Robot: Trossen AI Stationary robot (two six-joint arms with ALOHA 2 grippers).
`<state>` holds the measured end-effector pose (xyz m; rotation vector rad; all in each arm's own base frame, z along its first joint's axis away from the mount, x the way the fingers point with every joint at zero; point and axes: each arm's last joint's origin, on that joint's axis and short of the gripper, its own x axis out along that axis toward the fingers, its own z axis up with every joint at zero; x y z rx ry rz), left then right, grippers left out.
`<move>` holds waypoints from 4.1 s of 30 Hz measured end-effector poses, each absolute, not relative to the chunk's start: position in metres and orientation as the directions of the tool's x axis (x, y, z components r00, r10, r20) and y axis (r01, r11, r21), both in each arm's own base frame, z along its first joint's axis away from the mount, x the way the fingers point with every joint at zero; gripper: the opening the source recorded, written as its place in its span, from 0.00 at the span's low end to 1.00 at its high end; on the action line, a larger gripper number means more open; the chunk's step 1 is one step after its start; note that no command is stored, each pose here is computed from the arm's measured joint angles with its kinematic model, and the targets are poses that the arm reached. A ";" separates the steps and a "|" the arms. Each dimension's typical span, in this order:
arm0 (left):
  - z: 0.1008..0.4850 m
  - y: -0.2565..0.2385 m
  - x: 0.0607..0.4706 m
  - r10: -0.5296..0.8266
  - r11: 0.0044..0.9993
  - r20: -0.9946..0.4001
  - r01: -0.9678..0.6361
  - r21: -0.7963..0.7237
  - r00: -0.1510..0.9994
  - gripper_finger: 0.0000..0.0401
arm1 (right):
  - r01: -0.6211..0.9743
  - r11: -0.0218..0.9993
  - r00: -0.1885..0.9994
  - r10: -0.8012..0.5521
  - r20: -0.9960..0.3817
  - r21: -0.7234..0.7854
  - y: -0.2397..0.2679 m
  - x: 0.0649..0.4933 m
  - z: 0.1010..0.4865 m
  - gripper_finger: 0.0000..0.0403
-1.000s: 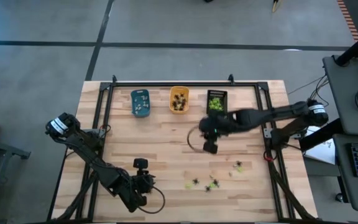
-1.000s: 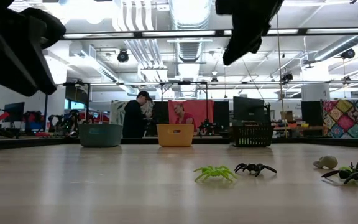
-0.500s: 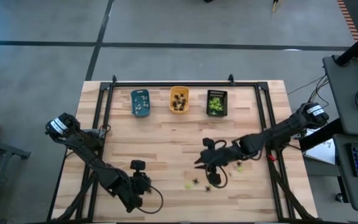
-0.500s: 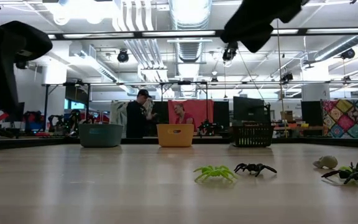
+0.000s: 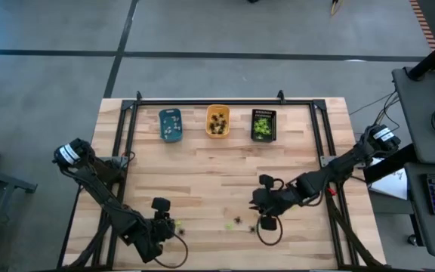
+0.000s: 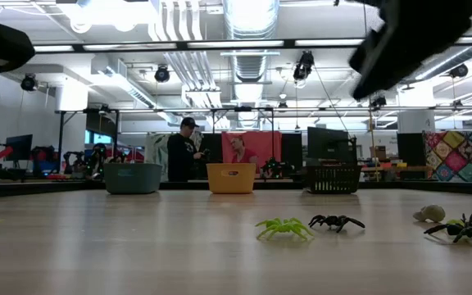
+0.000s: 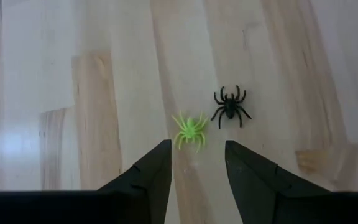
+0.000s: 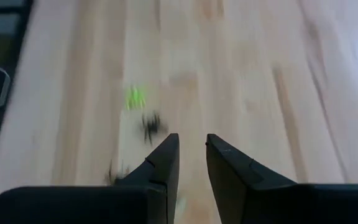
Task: Sort Halloween decoration
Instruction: Put the green spider toy into the black bin
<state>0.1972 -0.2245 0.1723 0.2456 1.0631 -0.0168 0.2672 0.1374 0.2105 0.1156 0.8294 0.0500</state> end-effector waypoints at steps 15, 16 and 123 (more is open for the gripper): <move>0.157 -0.230 0.203 0.156 0.966 -0.835 0.095 0.240 0.528 0.33 | 0.192 0.972 0.581 0.000 -0.814 0.137 0.154 0.241 0.200 0.17; 0.157 -0.230 0.203 0.157 0.966 -0.835 0.095 0.241 0.527 0.33 | 0.195 0.972 0.583 -0.005 -0.812 0.134 0.154 0.241 0.201 0.17; 0.126 -0.215 0.219 -0.061 0.996 -0.667 0.087 0.005 0.742 0.00 | 0.231 0.891 0.830 0.028 -0.556 0.390 0.170 0.385 0.196 0.16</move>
